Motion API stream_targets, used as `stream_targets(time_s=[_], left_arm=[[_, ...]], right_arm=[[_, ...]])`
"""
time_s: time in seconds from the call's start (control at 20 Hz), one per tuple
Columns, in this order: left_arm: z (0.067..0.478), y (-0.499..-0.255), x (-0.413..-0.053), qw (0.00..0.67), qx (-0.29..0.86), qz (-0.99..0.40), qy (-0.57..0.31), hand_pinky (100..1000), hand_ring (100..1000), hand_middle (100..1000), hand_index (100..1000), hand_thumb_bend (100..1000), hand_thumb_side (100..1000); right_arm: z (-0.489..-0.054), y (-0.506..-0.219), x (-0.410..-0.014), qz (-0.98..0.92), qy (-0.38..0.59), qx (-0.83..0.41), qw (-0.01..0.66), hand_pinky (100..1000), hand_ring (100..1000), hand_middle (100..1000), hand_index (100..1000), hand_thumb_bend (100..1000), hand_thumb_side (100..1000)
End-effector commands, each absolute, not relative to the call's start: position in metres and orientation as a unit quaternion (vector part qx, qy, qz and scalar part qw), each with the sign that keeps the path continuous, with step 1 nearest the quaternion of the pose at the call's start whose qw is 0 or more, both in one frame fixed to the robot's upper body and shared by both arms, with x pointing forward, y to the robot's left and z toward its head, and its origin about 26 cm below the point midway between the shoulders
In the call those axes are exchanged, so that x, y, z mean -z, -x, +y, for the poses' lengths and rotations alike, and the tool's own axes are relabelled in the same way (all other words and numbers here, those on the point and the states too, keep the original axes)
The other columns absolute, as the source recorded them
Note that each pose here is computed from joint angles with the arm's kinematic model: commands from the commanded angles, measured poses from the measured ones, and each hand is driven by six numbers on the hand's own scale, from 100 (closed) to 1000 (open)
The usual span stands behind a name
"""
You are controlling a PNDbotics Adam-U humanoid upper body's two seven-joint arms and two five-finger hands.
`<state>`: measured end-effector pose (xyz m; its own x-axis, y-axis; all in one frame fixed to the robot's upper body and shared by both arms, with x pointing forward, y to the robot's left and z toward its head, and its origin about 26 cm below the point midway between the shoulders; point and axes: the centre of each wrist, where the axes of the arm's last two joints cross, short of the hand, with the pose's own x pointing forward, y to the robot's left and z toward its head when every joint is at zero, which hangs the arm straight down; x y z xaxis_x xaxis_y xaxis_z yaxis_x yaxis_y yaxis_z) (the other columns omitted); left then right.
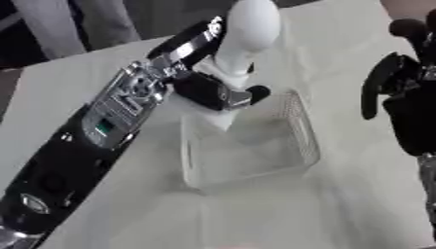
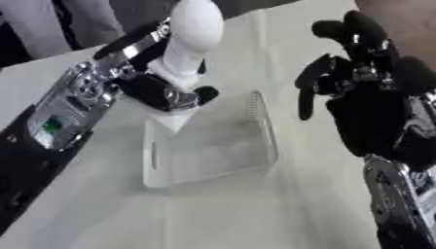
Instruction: Pick up objects on the table and place them in the box.
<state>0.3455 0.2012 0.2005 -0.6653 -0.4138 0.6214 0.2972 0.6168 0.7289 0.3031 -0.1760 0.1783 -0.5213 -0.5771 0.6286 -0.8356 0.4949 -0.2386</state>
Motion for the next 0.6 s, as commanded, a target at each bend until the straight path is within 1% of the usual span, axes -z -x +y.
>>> stream_targets(time_s=[0.05, 0.25, 0.5, 0.6], left_arm=[[0.201, -0.347, -0.2, 0.403, 0.449, -0.796, -0.05, 100, 100, 100, 196, 100, 210], [0.202, -0.35, -0.192, 0.403, 0.455, -0.791, -0.065, 100, 100, 100, 206, 100, 185], [0.202, -0.351, -0.183, 0.403, 0.465, -0.784, -0.08, 100, 100, 104, 219, 100, 171], [0.203, -0.352, -0.179, 0.403, 0.469, -0.781, -0.086, 100, 100, 125, 240, 100, 158]], right_arm=[[-0.179, -0.303, -0.182, -0.834, -0.417, -0.275, 0.235, 392, 626, 844, 931, 100, 780], [-0.18, -0.303, -0.181, -0.836, -0.412, -0.275, 0.234, 416, 643, 859, 947, 100, 787], [-0.181, -0.303, -0.181, -0.838, -0.409, -0.275, 0.235, 423, 652, 869, 963, 100, 790], [-0.181, -0.303, -0.181, -0.839, -0.408, -0.274, 0.234, 442, 665, 877, 968, 100, 792]])
